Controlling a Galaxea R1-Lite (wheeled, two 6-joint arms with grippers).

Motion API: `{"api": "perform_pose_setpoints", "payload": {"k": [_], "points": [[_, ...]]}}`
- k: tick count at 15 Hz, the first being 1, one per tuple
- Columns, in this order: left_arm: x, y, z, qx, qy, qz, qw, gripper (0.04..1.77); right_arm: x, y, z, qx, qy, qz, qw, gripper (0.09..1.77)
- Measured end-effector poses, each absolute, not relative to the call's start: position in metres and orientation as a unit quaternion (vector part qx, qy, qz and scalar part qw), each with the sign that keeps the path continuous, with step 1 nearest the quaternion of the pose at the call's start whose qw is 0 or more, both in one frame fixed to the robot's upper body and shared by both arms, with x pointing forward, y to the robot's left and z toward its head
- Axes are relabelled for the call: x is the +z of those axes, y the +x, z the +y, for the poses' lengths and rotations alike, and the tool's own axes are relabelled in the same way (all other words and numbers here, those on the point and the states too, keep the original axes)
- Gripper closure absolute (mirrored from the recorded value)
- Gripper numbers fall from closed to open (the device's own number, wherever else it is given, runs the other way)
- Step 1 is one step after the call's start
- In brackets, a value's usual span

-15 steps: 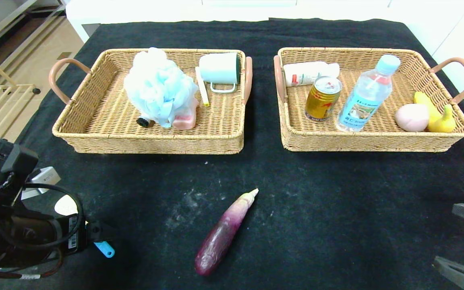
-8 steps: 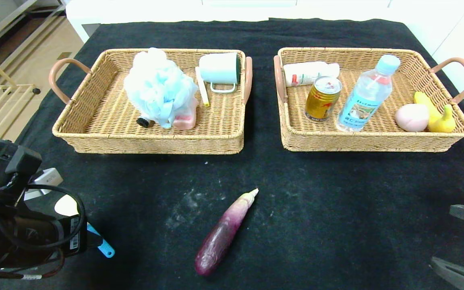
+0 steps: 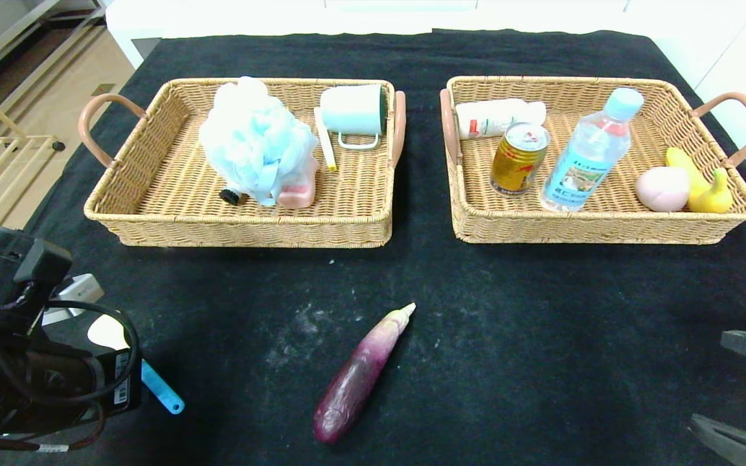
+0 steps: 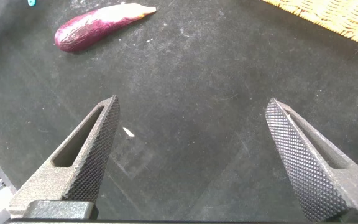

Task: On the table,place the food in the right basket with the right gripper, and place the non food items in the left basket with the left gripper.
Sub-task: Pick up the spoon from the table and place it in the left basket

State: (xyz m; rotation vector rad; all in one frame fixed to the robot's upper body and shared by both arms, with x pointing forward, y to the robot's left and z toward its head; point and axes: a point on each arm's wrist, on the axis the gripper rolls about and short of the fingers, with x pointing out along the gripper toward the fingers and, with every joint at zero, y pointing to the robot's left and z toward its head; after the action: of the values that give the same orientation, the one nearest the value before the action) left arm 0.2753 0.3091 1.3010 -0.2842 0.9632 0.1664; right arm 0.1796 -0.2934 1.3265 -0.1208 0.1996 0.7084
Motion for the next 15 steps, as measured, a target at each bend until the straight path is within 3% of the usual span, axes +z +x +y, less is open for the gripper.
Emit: {"api": "perform_pose_setpoints", "payload": {"k": [5,10,15], "points": [[1.302,0.274,0.309,0.078,-0.134,0.46,0.874,1.7,1.327,0.18,-0.293,0.346,-0.059,0.097,0.931,0.15],[1.303,0.272,0.31,0.081,-0.14,0.457,0.875,0.99,1.327,0.18,-0.293,0.345,-0.059,0.097,0.932,0.15],[1.307,0.273,0.321,0.106,-0.156,0.444,0.876,0.57,1.327,0.18,-0.293,0.345,-0.059,0.097,0.932,0.15]]}}
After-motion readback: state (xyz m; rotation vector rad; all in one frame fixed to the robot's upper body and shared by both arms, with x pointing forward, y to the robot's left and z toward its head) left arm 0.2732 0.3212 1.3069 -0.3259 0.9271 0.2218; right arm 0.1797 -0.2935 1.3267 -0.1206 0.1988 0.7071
